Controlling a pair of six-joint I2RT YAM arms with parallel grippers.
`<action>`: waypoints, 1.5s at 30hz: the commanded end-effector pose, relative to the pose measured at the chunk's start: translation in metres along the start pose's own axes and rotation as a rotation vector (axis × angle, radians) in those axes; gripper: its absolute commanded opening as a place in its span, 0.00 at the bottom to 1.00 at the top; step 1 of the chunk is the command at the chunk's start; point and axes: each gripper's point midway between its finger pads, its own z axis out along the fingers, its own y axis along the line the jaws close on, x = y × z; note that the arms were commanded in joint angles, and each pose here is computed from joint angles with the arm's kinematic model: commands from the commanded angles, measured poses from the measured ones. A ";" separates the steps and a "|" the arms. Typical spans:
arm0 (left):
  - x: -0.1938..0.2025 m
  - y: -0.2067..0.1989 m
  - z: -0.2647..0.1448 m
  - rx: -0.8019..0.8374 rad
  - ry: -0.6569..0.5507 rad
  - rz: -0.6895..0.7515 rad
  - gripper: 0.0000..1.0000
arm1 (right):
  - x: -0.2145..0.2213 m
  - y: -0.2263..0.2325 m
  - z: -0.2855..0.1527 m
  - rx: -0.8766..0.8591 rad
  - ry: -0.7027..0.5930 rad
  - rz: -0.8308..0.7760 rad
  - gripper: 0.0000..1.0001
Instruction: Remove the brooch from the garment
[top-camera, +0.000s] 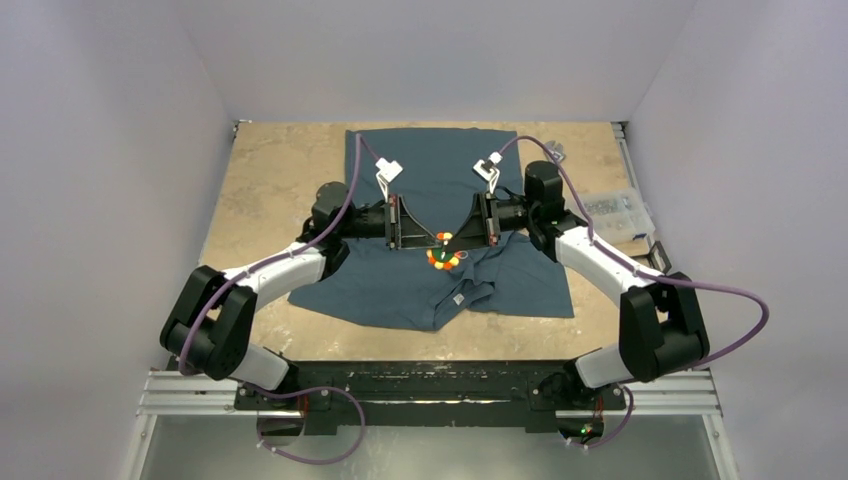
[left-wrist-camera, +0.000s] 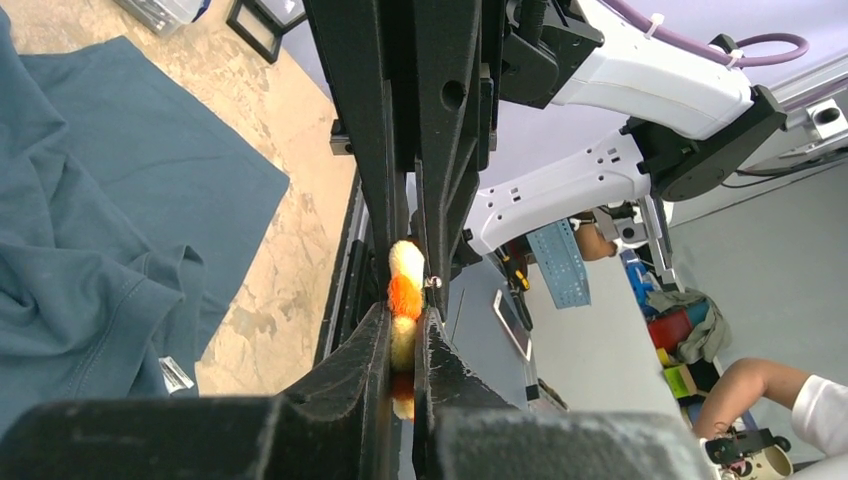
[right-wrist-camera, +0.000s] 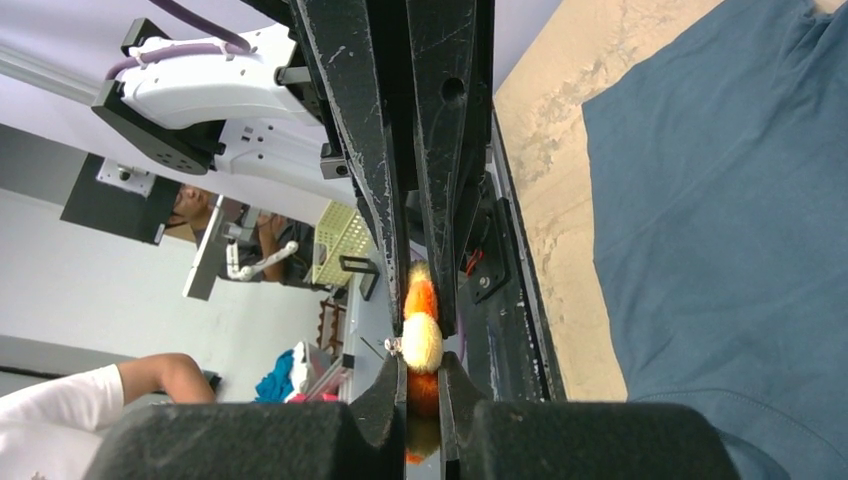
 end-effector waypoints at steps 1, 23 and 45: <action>-0.008 0.000 0.000 -0.007 -0.015 -0.009 0.00 | -0.013 0.010 0.001 -0.008 0.012 -0.085 0.15; -0.038 0.014 -0.016 -0.035 -0.158 -0.080 0.00 | -0.041 -0.003 -0.001 0.043 -0.157 0.051 0.44; -0.046 0.020 -0.017 -0.052 -0.211 -0.108 0.00 | -0.037 0.001 0.007 -0.001 -0.144 0.057 0.35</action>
